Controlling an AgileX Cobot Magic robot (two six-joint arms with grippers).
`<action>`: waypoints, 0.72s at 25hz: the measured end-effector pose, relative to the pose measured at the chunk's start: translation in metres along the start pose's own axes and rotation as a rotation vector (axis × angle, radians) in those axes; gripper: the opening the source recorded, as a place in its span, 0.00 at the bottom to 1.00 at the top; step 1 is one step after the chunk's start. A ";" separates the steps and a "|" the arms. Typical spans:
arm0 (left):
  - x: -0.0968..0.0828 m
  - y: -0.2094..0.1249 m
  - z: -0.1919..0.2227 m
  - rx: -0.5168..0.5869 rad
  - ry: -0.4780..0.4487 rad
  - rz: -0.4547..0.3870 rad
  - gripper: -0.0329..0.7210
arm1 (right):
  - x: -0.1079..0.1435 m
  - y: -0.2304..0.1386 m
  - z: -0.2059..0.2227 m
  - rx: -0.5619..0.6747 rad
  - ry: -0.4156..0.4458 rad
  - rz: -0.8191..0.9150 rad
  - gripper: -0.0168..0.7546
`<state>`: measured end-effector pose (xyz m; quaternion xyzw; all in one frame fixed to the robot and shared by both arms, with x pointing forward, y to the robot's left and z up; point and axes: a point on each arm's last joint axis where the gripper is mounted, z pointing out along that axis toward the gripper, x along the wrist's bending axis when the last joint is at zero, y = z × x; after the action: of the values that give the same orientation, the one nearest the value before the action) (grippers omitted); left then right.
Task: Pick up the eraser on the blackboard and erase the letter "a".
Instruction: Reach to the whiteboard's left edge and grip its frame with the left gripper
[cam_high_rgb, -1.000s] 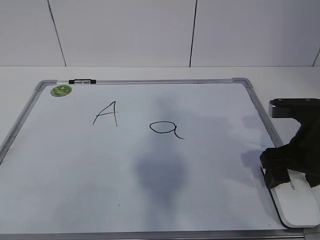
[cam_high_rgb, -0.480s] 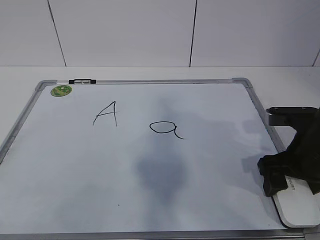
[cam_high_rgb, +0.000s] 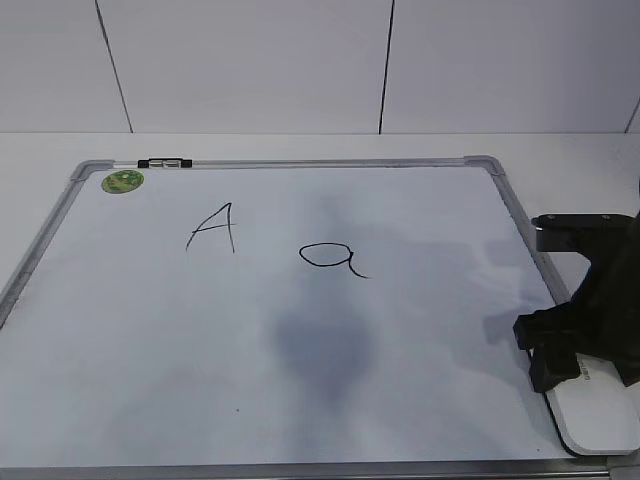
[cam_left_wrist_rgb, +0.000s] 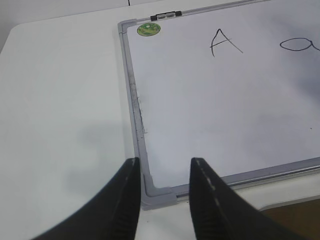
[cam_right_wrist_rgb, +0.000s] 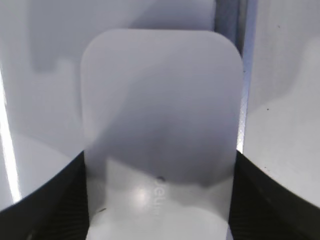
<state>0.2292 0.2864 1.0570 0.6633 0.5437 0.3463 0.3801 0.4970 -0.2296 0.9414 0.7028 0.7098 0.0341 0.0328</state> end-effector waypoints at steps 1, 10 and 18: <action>0.000 0.000 0.000 0.000 0.000 0.000 0.36 | 0.000 0.000 0.000 0.000 -0.001 0.001 0.72; 0.000 0.000 0.000 0.000 0.000 0.000 0.36 | 0.000 0.000 -0.001 0.013 -0.008 0.000 0.71; 0.000 0.000 0.000 0.000 0.000 0.000 0.36 | -0.001 0.004 -0.017 -0.007 -0.011 -0.004 0.71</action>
<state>0.2292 0.2864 1.0570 0.6633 0.5437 0.3463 0.3801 0.4989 -0.2303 0.9590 0.7014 0.7109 0.0325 0.0392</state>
